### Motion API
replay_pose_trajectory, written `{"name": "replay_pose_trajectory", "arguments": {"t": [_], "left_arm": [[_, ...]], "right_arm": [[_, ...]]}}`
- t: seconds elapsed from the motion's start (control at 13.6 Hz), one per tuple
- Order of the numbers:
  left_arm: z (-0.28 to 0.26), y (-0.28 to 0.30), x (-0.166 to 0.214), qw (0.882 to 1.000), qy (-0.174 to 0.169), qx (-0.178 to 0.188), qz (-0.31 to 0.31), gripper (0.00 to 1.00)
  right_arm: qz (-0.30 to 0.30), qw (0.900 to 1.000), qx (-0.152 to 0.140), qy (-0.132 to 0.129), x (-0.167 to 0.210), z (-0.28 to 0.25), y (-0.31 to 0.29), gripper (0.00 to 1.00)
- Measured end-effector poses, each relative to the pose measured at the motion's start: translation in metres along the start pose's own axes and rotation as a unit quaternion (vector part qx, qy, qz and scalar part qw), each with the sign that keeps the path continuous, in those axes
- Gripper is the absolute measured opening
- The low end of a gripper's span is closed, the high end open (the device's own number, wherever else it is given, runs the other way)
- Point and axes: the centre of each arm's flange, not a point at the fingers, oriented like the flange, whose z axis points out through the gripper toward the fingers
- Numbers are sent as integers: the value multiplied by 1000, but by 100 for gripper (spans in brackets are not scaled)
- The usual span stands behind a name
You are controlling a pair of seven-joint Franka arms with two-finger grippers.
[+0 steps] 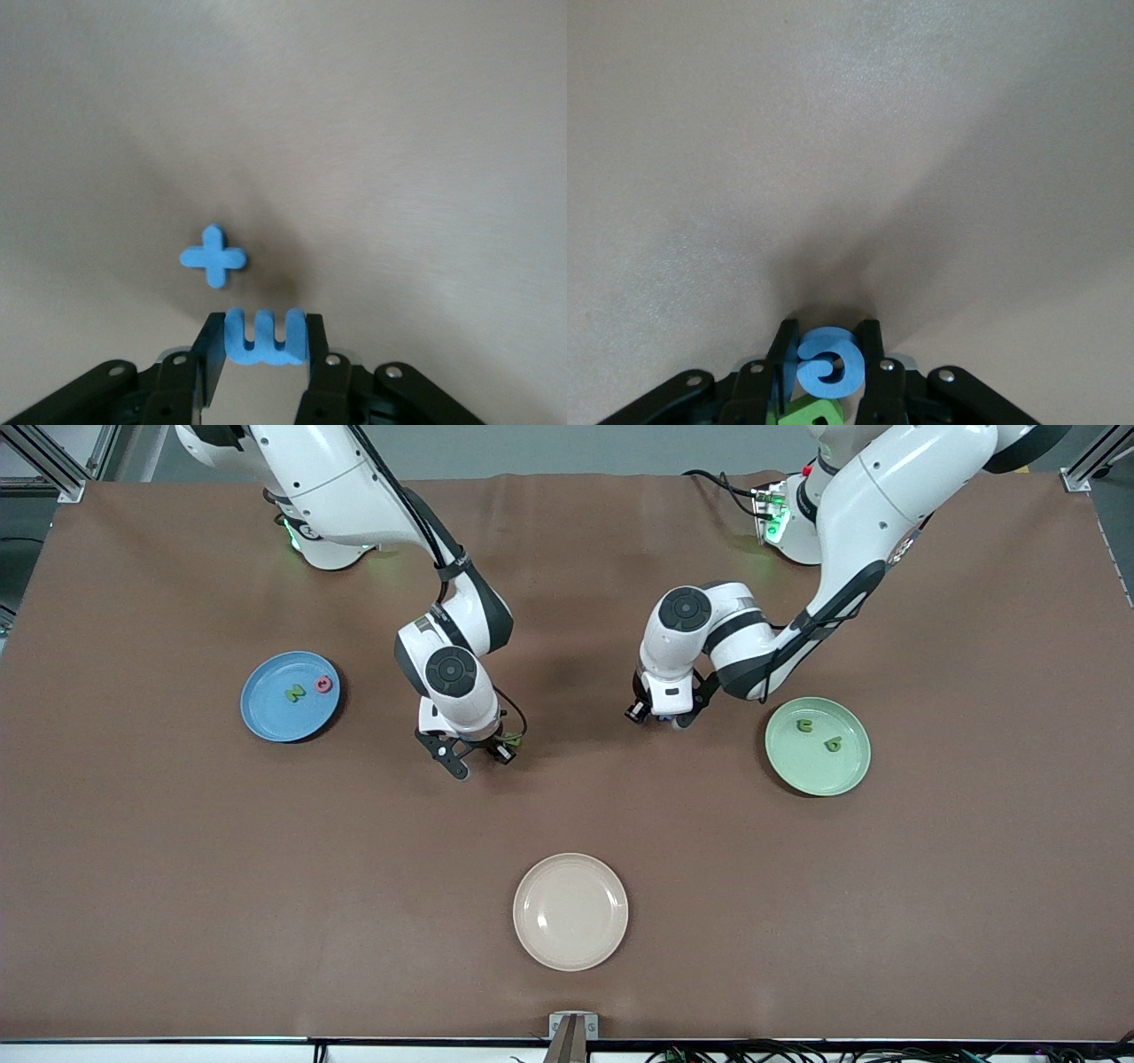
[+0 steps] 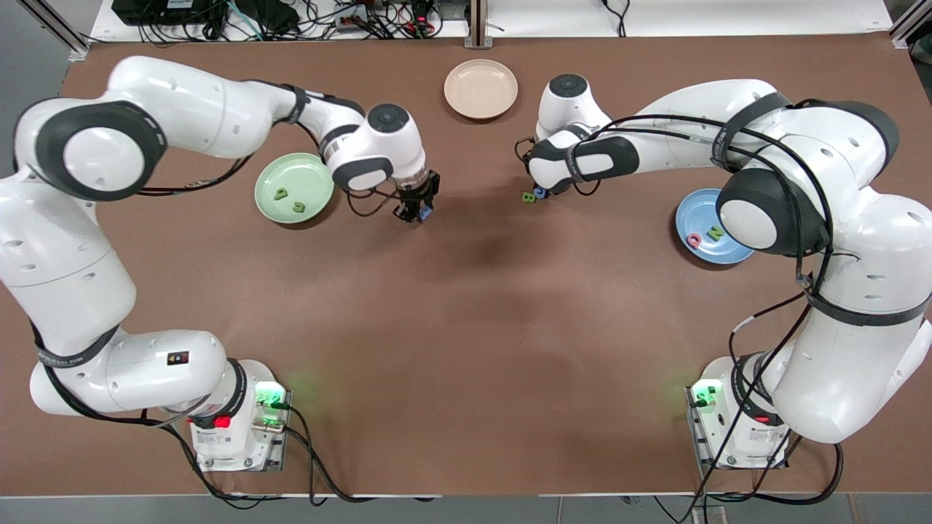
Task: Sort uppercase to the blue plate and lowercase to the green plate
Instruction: 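Place the e on the green plate while the right gripper drops the G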
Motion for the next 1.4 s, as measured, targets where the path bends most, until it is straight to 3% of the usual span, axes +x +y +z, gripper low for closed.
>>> {"name": "replay_pose_trajectory", "arguments": {"t": [0.29, 0.66, 0.88, 1.03, 1.25, 1.4], "left_arm": [[-49, -6, 43, 997, 9, 31, 68, 41], [-55, -35, 118, 983, 0, 57, 173, 41], [-54, -53, 168, 965, -10, 71, 252, 41], [-56, -64, 198, 947, -17, 69, 315, 41], [-54, -80, 236, 916, -22, 71, 394, 41], [-43, -90, 258, 906, -15, 72, 417, 41]], "right_arm": [[-29, 999, -36, -6, 19, -4, 9, 33], [-100, 991, -74, -39, 101, -38, 53, 33], [-160, 982, -82, -52, 142, -52, 112, 33], [-194, 976, -82, -60, 172, -67, 163, 33], [-229, 968, -63, -80, 219, -82, 251, 33], [-237, 967, -50, -83, 233, -81, 298, 33]]}}
